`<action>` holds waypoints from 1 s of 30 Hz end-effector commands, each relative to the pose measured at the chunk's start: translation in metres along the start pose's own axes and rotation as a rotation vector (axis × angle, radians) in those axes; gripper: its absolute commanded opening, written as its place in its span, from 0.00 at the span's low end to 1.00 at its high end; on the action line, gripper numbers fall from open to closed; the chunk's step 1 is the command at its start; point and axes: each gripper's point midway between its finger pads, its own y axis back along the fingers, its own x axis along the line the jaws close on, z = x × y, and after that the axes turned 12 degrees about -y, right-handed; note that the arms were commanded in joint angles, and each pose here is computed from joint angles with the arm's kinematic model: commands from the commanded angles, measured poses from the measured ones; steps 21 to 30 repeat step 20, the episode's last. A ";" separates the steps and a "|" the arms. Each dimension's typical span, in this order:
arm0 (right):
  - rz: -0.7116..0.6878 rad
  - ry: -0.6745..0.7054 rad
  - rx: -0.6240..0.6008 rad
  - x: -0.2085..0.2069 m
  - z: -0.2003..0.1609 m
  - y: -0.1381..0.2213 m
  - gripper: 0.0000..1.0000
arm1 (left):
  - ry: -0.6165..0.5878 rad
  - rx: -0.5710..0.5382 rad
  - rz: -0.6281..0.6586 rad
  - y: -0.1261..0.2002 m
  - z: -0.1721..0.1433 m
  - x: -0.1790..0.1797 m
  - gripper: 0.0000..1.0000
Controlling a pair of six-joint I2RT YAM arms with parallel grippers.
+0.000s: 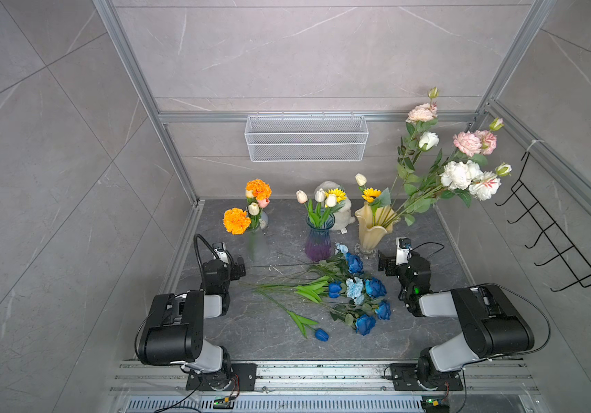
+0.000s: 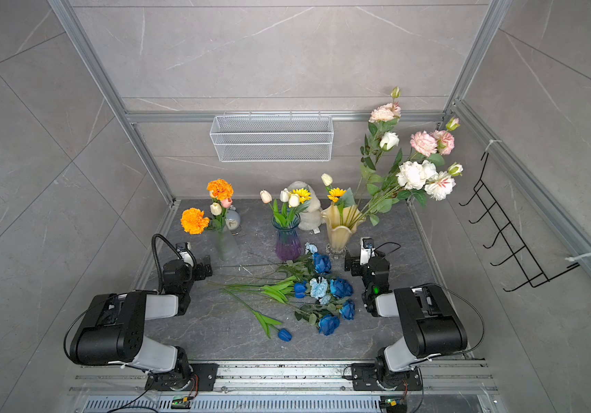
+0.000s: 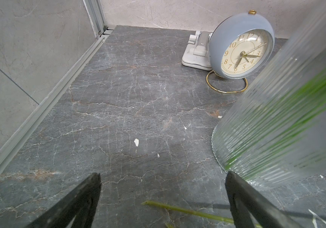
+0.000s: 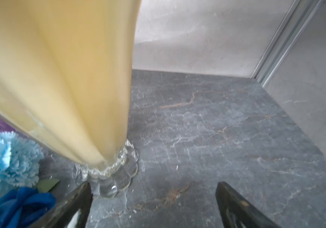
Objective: Pick out blue flowers from the vase
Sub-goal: Reset both arms
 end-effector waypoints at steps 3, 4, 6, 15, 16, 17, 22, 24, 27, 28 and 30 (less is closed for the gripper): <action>0.023 -0.030 0.028 0.002 -0.002 -0.002 1.00 | -0.015 -0.040 -0.011 -0.003 0.014 -0.001 1.00; 0.024 -0.030 0.028 0.003 -0.001 -0.002 1.00 | -0.017 -0.041 -0.013 -0.003 0.015 -0.002 1.00; 0.024 -0.028 0.027 0.003 -0.001 -0.002 1.00 | -0.016 -0.040 -0.012 -0.003 0.014 -0.001 1.00; 0.020 -0.025 0.024 0.002 -0.001 -0.001 1.00 | -0.015 -0.040 -0.012 -0.003 0.015 -0.001 1.00; 0.020 -0.025 0.027 0.002 -0.001 -0.002 1.00 | -0.016 -0.041 -0.012 -0.003 0.015 -0.001 1.00; 0.021 -0.024 0.026 0.002 -0.001 -0.002 1.00 | -0.015 -0.041 -0.012 -0.003 0.015 -0.001 1.00; 0.020 -0.025 0.025 0.002 -0.001 -0.002 1.00 | -0.015 -0.043 -0.011 -0.003 0.015 -0.001 1.00; 0.020 -0.025 0.025 0.002 -0.001 -0.002 1.00 | -0.015 -0.043 -0.011 -0.003 0.015 -0.001 1.00; 0.020 -0.025 0.025 0.002 -0.001 -0.002 1.00 | -0.015 -0.043 -0.011 -0.003 0.015 -0.001 1.00; 0.020 -0.025 0.025 0.002 -0.001 -0.002 1.00 | -0.015 -0.043 -0.011 -0.003 0.015 -0.001 1.00; 0.020 -0.025 0.025 0.002 -0.001 -0.002 1.00 | -0.015 -0.043 -0.011 -0.003 0.015 -0.001 1.00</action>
